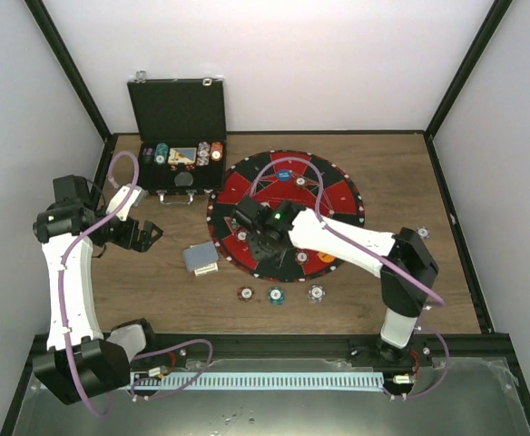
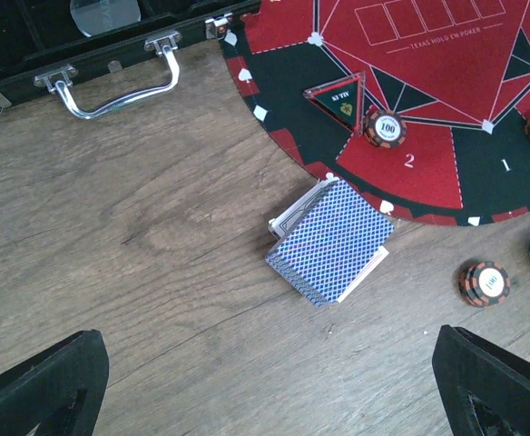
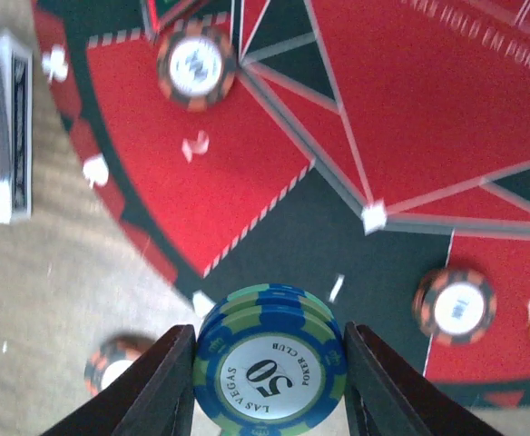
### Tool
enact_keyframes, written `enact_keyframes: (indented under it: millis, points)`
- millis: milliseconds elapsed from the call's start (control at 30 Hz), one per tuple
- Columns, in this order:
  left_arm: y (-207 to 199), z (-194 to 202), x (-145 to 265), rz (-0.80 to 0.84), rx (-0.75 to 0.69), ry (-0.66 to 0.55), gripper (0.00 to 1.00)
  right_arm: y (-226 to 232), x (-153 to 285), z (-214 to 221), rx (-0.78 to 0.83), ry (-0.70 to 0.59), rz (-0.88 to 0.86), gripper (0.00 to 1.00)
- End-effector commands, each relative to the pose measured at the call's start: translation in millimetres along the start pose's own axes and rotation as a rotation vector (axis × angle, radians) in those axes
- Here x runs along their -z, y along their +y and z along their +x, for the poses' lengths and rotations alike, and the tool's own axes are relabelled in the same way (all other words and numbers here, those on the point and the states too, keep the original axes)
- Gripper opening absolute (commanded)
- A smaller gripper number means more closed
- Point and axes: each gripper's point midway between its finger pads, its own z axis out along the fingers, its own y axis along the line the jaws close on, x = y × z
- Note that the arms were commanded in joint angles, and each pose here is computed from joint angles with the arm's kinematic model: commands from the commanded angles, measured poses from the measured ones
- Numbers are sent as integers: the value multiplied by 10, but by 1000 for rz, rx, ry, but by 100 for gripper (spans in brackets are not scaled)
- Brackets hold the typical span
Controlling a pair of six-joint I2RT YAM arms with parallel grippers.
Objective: Distribute texas hold em gaming equipment
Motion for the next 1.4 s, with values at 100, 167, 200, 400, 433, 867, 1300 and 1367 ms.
enact_keyframes:
  millis: [100,167,200,400,433,867,1300,1367]
  points:
    - [-23,-107,58,10,-6,-44,100,-110,-418,-804,2,-66,23,15]
    - [-31,-101,53,15,-6,-42,100,-152,-597,-947,-9,-60,32,15]
    - [-32,-99,54,16,-7,-43,100,-147,-682,-1003,-9,-57,30,15]
    - [-66,-97,62,28,-20,-46,100,-164,-1124,-1216,-38,-27,28,15]
    - [-68,-91,55,32,-20,-44,100,-164,-1175,-1233,-41,-22,27,15]
    - [-69,-97,29,47,-23,-42,100,-108,-1445,-1235,-43,18,-16,19]
    - [-66,-94,37,42,-21,-39,100,-245,-951,-1503,-50,-46,39,81]
    - [-65,-96,39,42,-20,-40,100,-282,-806,-1489,-67,-56,44,82]
